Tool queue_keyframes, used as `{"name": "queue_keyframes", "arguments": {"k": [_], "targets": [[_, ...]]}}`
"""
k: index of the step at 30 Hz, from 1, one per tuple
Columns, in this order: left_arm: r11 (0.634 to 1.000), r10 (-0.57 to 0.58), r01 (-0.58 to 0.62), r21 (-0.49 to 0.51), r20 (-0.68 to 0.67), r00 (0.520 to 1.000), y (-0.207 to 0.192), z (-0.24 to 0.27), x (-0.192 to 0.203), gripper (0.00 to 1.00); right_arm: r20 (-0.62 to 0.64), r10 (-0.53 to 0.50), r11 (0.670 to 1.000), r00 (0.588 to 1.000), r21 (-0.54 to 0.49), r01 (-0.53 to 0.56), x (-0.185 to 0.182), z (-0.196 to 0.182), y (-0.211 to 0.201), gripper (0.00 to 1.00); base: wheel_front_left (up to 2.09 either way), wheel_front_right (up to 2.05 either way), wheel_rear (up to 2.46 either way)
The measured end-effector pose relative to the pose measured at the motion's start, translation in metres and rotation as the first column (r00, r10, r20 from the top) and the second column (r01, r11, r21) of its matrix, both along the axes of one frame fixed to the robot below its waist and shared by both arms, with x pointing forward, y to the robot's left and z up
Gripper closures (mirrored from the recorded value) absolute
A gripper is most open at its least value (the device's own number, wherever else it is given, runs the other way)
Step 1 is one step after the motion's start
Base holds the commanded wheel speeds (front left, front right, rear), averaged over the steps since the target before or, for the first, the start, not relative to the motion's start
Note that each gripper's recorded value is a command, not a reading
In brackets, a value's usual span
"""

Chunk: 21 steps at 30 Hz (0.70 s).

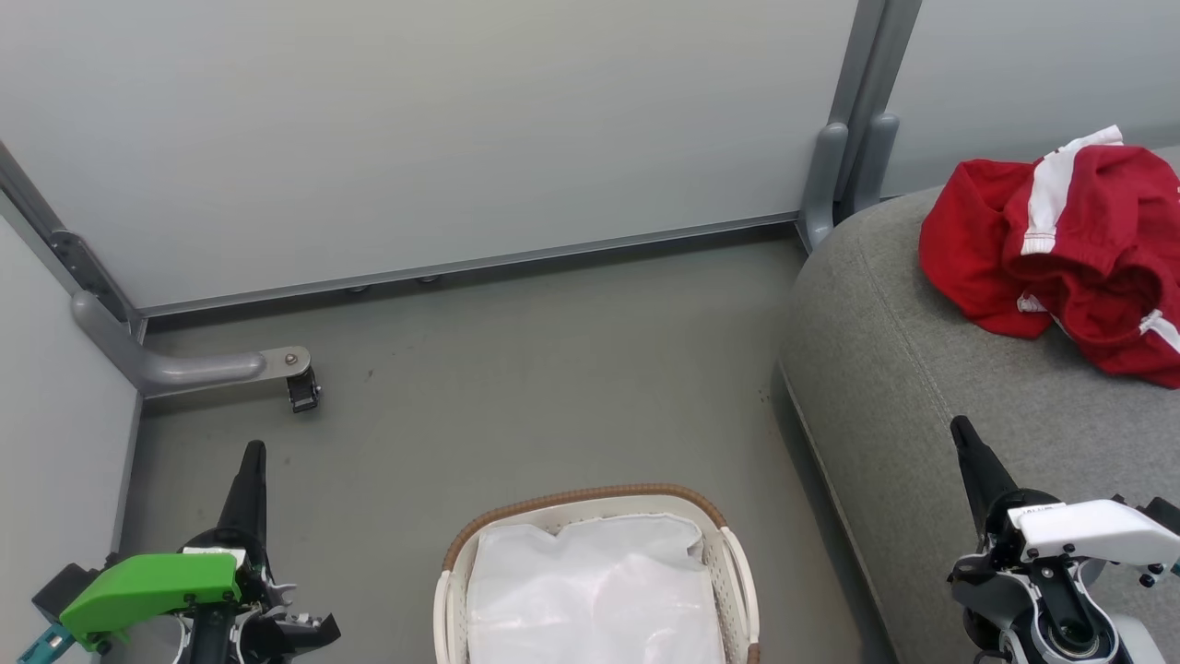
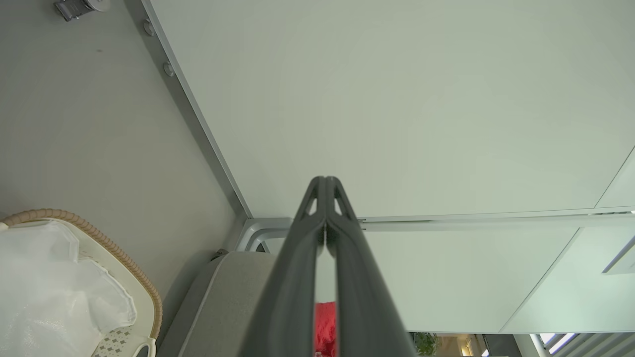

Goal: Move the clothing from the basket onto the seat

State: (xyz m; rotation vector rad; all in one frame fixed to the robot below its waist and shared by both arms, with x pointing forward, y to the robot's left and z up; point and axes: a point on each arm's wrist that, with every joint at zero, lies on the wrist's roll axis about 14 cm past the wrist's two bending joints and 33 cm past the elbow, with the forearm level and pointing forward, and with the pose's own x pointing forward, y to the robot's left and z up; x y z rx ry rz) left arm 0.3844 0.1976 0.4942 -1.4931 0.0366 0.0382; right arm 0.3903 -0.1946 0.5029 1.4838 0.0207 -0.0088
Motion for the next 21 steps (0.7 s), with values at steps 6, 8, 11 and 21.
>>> {"name": "queue_keyframes", "arguments": {"k": [6,8,11,21], "targets": [[0.999,0.0,0.001,-0.038,0.012,1.0,0.0007,0.0033,0.001,1.0,0.008,-0.004,0.999,1.0,0.04,0.004,-0.0001,0.0021,-0.0021,1.0,0.0,0.0,0.0],[0.999,0.0,0.001,-0.049,0.017,1.0,0.0008,0.0047,0.0015,1.0,0.011,-0.005,0.999,1.0,0.052,0.004,-0.0002,0.0028,-0.0027,1.0,0.0,0.0,0.0],[0.998,-0.001,0.003,-0.064,0.027,1.0,0.001,0.0069,0.0021,1.0,0.015,-0.007,0.997,1.0,0.073,0.006,-0.0002,0.0038,-0.0038,1.0,0.0,0.0,0.0],[0.997,0.001,0.002,-0.083,0.037,0.999,0.0018,0.0098,0.0031,1.0,0.019,-0.006,0.996,1.0,0.091,0.004,-0.0003,0.0049,-0.0045,1.0,0.0,0.0,0.0]]}}
